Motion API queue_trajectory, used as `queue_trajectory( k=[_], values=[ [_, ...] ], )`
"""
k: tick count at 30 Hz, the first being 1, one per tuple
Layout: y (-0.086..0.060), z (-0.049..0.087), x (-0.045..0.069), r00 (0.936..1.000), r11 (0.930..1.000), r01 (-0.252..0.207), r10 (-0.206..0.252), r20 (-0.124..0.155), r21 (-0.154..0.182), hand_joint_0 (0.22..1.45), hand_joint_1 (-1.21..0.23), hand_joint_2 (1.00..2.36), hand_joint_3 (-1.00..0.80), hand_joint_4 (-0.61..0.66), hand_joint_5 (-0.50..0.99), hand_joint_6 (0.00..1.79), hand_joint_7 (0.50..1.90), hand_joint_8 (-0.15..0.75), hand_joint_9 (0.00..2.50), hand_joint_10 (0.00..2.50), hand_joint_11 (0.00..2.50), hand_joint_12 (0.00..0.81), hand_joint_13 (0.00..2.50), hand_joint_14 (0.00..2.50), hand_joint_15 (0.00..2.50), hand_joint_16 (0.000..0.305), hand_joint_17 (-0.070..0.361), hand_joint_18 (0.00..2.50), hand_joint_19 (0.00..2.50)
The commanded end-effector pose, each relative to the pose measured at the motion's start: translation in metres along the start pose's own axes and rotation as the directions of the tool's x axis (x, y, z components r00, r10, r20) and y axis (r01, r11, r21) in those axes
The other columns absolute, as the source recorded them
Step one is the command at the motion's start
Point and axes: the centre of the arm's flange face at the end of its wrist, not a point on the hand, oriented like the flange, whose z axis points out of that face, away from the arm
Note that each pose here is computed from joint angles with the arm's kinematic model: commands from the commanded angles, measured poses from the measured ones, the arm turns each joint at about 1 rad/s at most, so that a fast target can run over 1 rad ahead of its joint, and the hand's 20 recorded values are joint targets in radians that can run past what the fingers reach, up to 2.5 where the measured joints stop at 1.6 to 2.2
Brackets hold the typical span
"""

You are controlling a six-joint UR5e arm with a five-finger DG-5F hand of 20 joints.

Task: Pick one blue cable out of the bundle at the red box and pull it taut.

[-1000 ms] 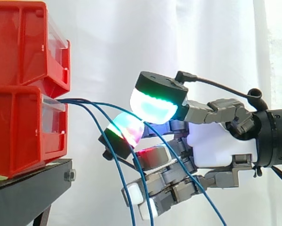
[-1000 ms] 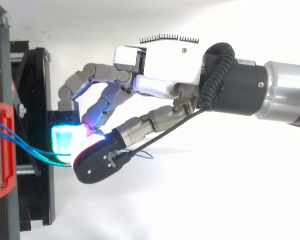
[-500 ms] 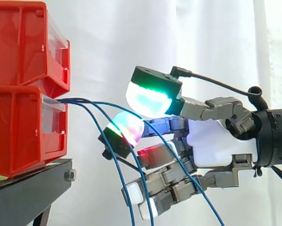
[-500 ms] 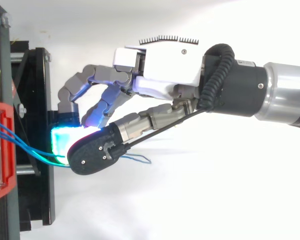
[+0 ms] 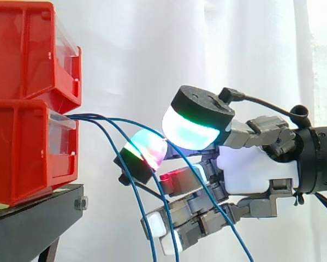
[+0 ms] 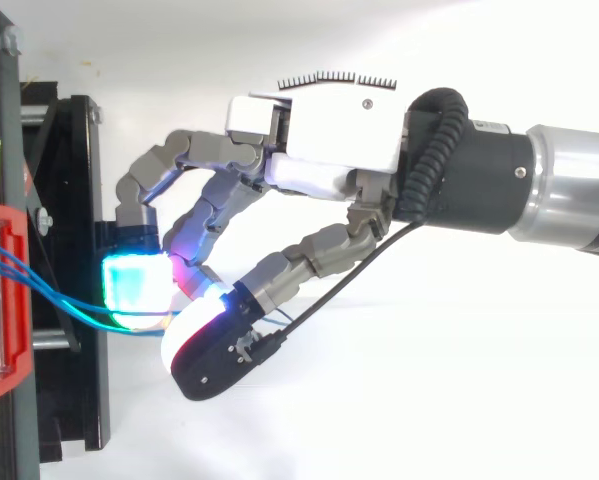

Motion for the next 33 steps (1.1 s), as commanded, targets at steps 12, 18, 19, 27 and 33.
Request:
queue_trajectory(
  k=[12, 18, 19, 27, 33],
  values=[
    [0.0000, 0.0000, 0.0000, 1.0000, 1.0000, 0.000, 0.000, 0.000, 0.000, 0.63, -0.73, 1.00, -0.50, -0.06, -0.22, 0.93, 0.91, 0.196, 1.04, 0.11, 1.45, 0.363, 0.82, 0.02, 0.62, 0.048, 0.107, 0.68, 0.47],
    [0.0000, 0.0000, 0.0000, 1.0000, 1.0000, -0.002, 0.002, 0.000, 0.000, 0.62, -0.69, 1.00, -0.48, -0.06, -0.22, 0.93, 0.92, 0.197, 1.05, 0.09, 1.46, 0.364, 0.82, 0.02, 0.63, 0.048, 0.107, 0.67, 0.48],
    [0.0000, 0.0000, 0.0000, 1.0000, 1.0000, -0.002, 0.002, 0.000, 0.000, 0.62, -0.69, 1.00, -0.48, -0.06, -0.22, 0.93, 0.93, 0.197, 1.05, 0.09, 1.45, 0.365, 0.82, 0.02, 0.63, 0.048, 0.107, 0.67, 0.49],
    [0.0001, 0.0001, 0.0001, 1.0000, 1.0000, -0.003, 0.003, 0.000, -0.001, 0.50, -0.65, 1.00, -0.50, -0.03, -0.22, 0.93, 0.91, 0.216, 1.04, 0.21, 1.37, 0.389, 0.83, 0.02, 0.64, 0.053, 0.120, 0.67, 0.49],
    [0.0009, 0.0004, 0.0001, 1.0000, 1.0000, -0.007, 0.007, 0.000, -0.003, 0.44, -0.85, 1.00, -0.50, 0.00, -0.21, 0.94, 0.87, 0.245, 0.99, 0.32, 1.29, 0.406, 0.83, 0.02, 0.62, 0.058, 0.129, 0.71, 0.44]
  ],
)
